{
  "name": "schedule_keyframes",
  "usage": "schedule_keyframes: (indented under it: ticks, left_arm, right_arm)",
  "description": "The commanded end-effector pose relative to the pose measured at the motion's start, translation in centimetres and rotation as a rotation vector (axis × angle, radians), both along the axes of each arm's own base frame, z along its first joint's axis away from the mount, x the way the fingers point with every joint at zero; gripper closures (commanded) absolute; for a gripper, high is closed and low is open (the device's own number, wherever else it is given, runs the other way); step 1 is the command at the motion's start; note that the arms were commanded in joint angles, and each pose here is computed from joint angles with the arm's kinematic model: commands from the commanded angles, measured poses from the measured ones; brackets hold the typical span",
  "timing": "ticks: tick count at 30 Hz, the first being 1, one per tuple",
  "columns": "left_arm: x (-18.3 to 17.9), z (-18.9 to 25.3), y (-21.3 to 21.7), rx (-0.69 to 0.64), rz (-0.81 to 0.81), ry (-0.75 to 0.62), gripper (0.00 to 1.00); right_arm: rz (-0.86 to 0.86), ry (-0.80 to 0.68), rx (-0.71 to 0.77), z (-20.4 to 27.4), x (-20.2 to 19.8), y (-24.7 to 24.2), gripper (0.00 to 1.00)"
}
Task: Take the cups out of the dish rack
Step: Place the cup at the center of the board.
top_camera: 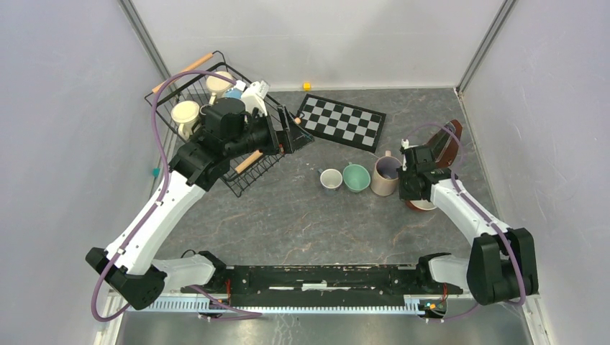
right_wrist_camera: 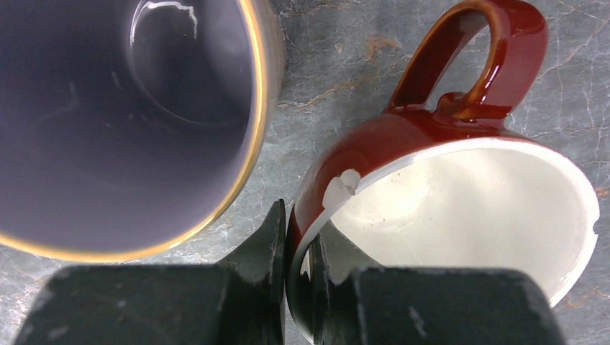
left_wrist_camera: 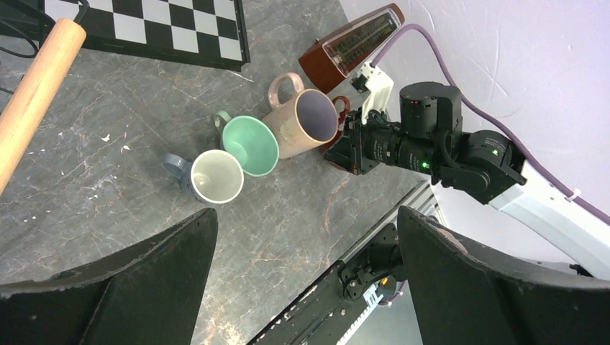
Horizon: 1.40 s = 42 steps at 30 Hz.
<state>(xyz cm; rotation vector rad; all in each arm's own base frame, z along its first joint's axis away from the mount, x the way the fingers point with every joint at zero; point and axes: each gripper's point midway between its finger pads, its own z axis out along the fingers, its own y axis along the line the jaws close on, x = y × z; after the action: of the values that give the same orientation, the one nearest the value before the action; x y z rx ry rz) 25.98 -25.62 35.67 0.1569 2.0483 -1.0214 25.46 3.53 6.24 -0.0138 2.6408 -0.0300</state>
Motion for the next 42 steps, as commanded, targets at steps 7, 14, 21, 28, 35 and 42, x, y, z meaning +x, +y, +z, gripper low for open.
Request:
schedule_keyframes:
  ticks: [7, 14, 21, 28, 35, 42]
  left_arm:
    - [-0.4, 0.6, -0.4, 0.001, -0.049, -0.061, 0.0]
    - [-0.4, 0.5, -0.4, 0.003, -0.05, -0.059, 0.0]
    - [-0.5, 0.3, -0.3, 0.004, -0.045, -0.054, 0.0]
    - [-0.6, 0.1, -0.2, 0.006, -0.045, -0.049, 0.0]
    - [-0.7, -0.1, -0.1, 0.006, -0.046, -0.046, 0.0]
    - [-0.9, -0.3, 0.0, 0.007, -0.045, -0.042, 0.0]
  right_arm:
    - [-0.008, -0.09, -0.046, 0.5, 2.8, -0.7, 1.0]
    - [-0.023, -0.093, -0.075, 0.6, 3.1, -1.3, 0.99]
    - [-0.031, -0.105, -0.07, 1.0, 3.1, -1.2, 0.87]
    - [-0.025, -0.113, -0.052, 1.4, 3.1, -0.9, 0.8]
    - [-0.013, -0.124, -0.025, 1.7, 3.3, -0.4, 0.76]
    - [-0.002, -0.138, 0.002, 2.4, 3.5, 0.2, 0.71]
